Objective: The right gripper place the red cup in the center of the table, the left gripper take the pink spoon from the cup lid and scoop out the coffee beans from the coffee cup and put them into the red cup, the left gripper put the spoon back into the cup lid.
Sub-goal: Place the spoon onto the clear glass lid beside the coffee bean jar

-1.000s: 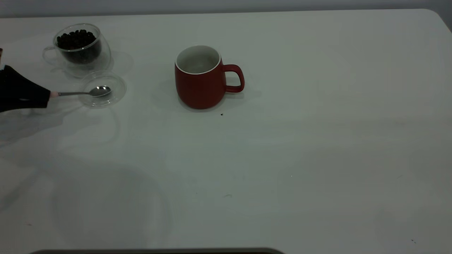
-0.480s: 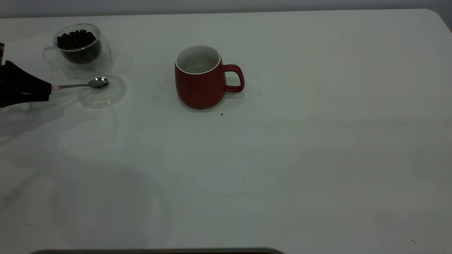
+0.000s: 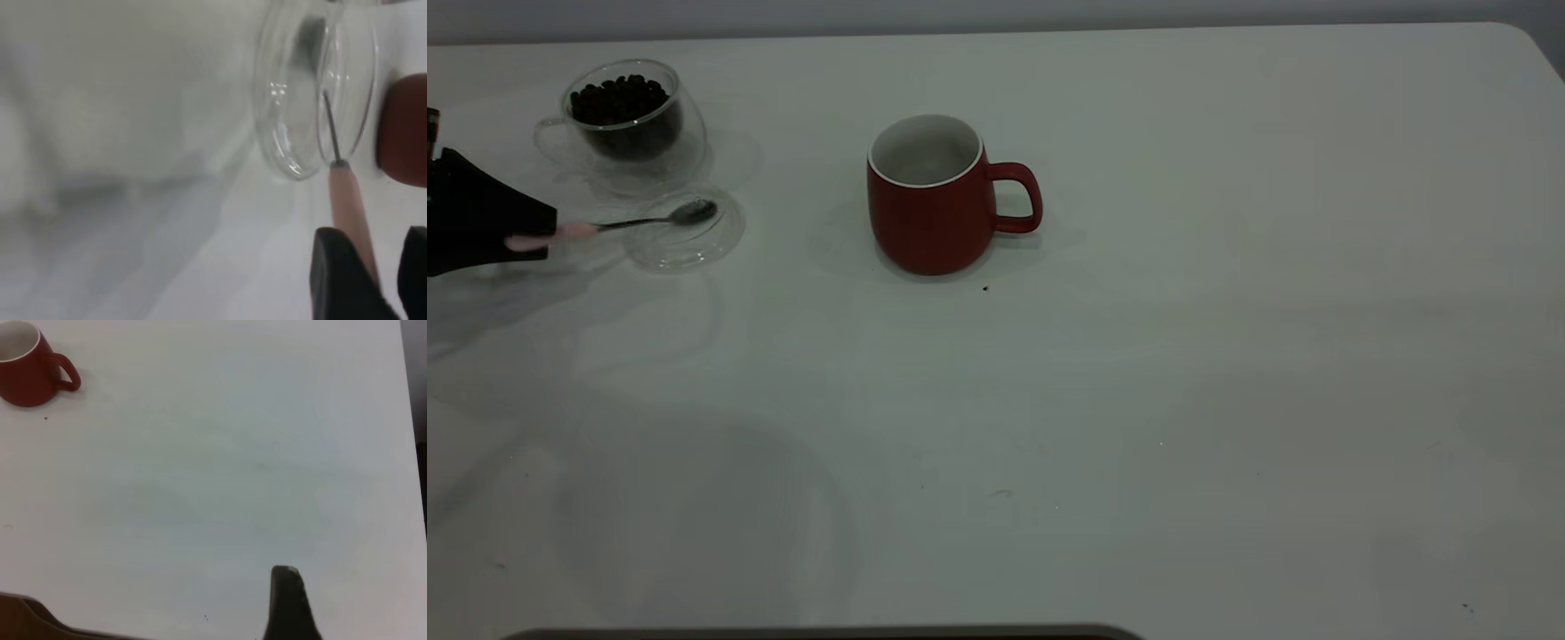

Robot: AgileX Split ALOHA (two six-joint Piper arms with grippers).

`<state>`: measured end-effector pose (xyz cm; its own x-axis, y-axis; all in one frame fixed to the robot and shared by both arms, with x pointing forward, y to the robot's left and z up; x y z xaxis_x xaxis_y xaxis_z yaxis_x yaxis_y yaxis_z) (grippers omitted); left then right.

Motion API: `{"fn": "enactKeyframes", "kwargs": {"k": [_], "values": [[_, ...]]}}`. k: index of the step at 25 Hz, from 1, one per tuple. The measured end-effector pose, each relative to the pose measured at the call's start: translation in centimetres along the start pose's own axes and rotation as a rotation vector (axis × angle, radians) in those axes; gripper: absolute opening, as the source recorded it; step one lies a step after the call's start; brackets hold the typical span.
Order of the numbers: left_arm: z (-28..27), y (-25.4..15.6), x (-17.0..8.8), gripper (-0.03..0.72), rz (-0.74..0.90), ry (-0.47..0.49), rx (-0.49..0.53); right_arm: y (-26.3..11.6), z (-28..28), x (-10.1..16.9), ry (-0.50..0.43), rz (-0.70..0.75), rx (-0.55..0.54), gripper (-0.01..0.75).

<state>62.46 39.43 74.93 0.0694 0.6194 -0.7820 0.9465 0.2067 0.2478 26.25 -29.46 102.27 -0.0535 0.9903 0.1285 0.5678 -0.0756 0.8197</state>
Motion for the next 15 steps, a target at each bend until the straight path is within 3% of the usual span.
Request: {"fn": "enactKeyframes", "kwargs": {"k": [9,15], "values": [[0.0,0.8,0.1,0.330,-0.031,0.009,-0.062,0.0,0.0,0.0,0.000,0.000,0.000,0.534],[-0.5,1.5,-0.9,0.330,-0.011,-0.068,-0.072,0.0,0.0,0.0,0.000,0.000,0.000,0.534]]}}
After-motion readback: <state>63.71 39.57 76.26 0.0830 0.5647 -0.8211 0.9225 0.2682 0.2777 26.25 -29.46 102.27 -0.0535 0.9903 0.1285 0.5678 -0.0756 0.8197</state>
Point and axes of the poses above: a point on each arm's last joint axis where the gripper is mounted, z pointing out along that axis toward the gripper, x along the wrist's bending axis when the last joint is at zero, y = z × x, the point moved 3 cm from there along z, pointing out along that axis toward the gripper, and after that the axes turned 10 degrees about z, right-handed, at the moved point
